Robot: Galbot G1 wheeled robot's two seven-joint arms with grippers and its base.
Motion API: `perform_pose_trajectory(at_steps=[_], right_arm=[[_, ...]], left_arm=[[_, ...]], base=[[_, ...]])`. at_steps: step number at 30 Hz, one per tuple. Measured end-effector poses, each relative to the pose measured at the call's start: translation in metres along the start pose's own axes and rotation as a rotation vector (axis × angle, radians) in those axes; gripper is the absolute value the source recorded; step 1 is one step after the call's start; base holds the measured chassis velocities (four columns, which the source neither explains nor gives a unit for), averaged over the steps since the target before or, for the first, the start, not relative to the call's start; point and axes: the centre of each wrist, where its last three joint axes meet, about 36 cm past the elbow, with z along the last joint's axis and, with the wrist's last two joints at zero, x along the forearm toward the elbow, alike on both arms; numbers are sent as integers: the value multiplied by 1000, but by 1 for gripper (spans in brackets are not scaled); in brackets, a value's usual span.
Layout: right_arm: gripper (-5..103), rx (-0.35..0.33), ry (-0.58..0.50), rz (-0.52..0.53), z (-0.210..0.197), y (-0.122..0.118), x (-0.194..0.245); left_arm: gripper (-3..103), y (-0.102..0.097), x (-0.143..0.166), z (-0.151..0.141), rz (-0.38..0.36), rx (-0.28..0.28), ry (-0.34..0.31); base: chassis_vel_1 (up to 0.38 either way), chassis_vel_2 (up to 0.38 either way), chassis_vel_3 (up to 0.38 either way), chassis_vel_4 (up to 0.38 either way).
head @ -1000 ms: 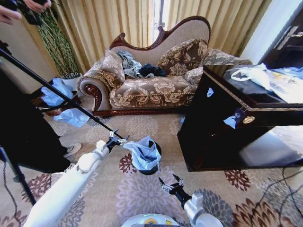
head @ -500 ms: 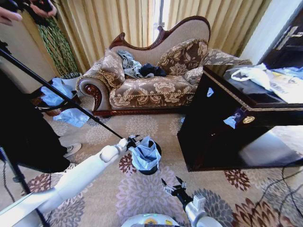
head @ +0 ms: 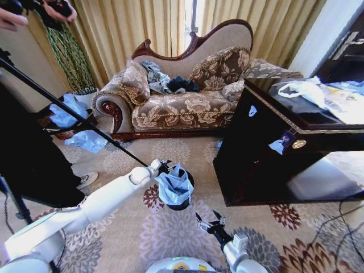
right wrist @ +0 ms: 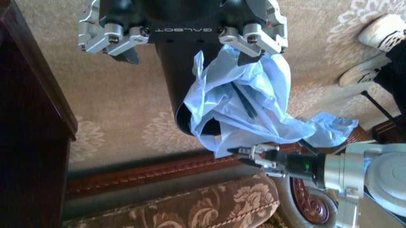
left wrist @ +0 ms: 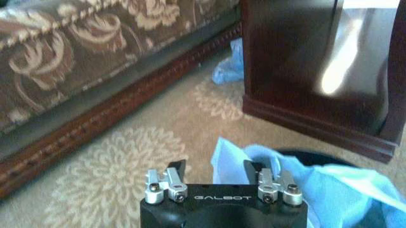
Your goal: Place a garbage bag over the trash bin.
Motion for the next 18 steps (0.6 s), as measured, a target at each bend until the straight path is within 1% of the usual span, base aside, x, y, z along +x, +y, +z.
perform_pose_trajectory(at_steps=[1,2,4,6,7,9,10,12,13,15,16,18], right_arm=[[100,0,-1,1,0,-1,-1],[100,2,-2,2,0,-2,-3],[100,2,-3,2,-1,-3,-4],[100,2,-5,3,-2,-4,-4],[100,2,-5,3,-2,-4,-4],[100,-1,-5,4,-2,-4,-4],[100,-1,-5,4,-2,-4,-4],[100,-4,-6,5,-2,-3,-5],[100,-4,-6,5,-2,-3,-5],[100,-4,-7,6,-1,-4,-7],[100,-4,-7,6,-1,-4,-7],[100,-4,-8,8,-1,-4,-9]], left_arm=[[68,0,-2,2,0,1,9],[76,0,-6,5,-3,4,19],[76,-1,-10,8,-4,5,25],[66,-3,-19,9,-9,-5,34],[66,-3,-19,9,-9,-5,34],[55,-2,-24,9,-20,-26,28],[55,-2,-24,9,-20,-26,28],[44,0,-25,8,-33,-32,21],[44,0,-25,8,-33,-32,21],[34,3,-26,8,-43,-33,9],[34,3,-26,8,-43,-33,9],[23,4,-28,9,-47,-30,5]], base=[[0,0,0,0],[0,0,0,0],[0,0,0,0],[0,0,0,0],[0,0,0,0],[0,0,0,0],[0,0,0,0],[0,0,0,0],[0,0,0,0],[0,0,0,0],[0,0,0,0],[0,0,0,0]])
